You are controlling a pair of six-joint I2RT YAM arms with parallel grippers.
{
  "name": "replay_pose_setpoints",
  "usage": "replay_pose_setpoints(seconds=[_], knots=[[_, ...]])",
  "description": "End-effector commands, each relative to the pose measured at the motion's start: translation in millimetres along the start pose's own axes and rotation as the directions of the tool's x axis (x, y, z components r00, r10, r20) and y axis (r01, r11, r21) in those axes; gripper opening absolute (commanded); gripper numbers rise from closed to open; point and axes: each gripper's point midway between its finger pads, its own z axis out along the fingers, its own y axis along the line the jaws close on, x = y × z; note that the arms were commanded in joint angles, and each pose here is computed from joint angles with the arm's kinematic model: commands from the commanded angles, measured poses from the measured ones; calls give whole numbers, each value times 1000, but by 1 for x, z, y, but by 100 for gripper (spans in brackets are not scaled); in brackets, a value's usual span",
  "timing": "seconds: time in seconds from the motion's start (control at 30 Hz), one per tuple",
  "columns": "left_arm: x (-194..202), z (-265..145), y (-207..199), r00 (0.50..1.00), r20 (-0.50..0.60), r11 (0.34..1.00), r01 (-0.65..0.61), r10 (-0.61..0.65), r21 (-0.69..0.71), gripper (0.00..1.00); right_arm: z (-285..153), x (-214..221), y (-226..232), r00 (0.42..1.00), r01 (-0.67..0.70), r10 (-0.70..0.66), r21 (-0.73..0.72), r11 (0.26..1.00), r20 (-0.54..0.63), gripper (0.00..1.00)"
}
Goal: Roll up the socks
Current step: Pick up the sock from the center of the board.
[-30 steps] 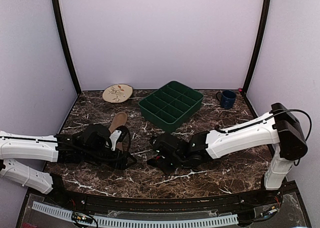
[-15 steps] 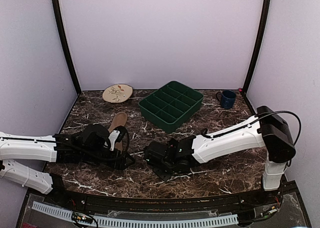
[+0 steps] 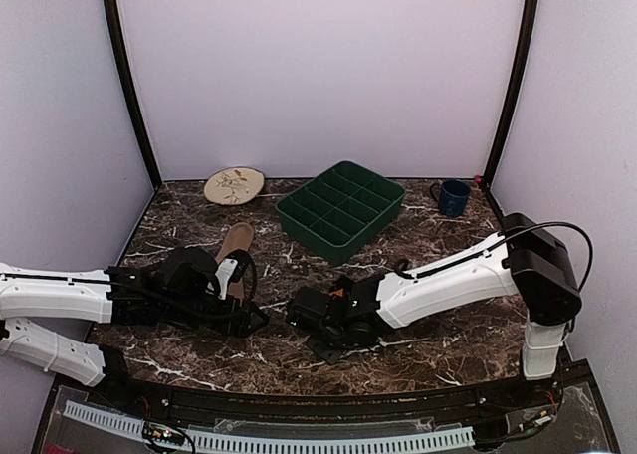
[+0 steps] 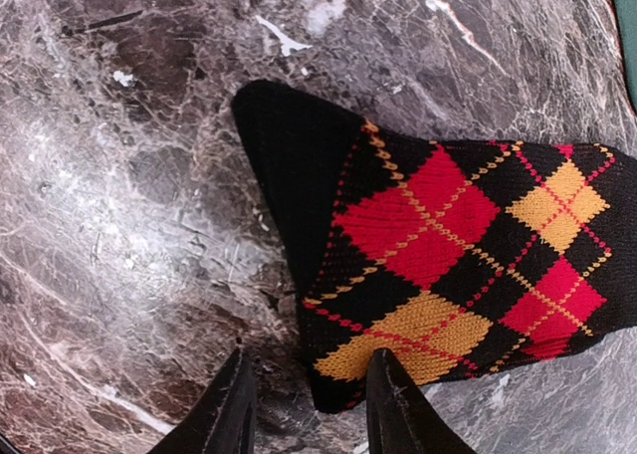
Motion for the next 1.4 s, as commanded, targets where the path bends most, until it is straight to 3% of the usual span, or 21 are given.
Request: replay_pose_setpoints(seconds=[0.0,0.43,0.77,1.0,1.37], knots=[[2,2,6,1000,-3,1000,9,-9,-18,69,5,1,-5,1000,10,-10,10,1000,-2,36],[0,7,4,1000,-7,1000,14,-14,-20,69,18,19,-8,996,20,-23,-35,999,-87,23],[2,7,8,1000,-5,999,28,-28,-32,69,26,28,1,988,72,-82,-83,994,-128,2],[1,8,6,1000,-2,1000,22,-22,-22,69,19,26,5,991,62,-76,-126,990,-112,0],[-5,13,-13,997,2,995,-79,79,64,69,-2,19,18,994,-90,60,-363,927,-91,0]])
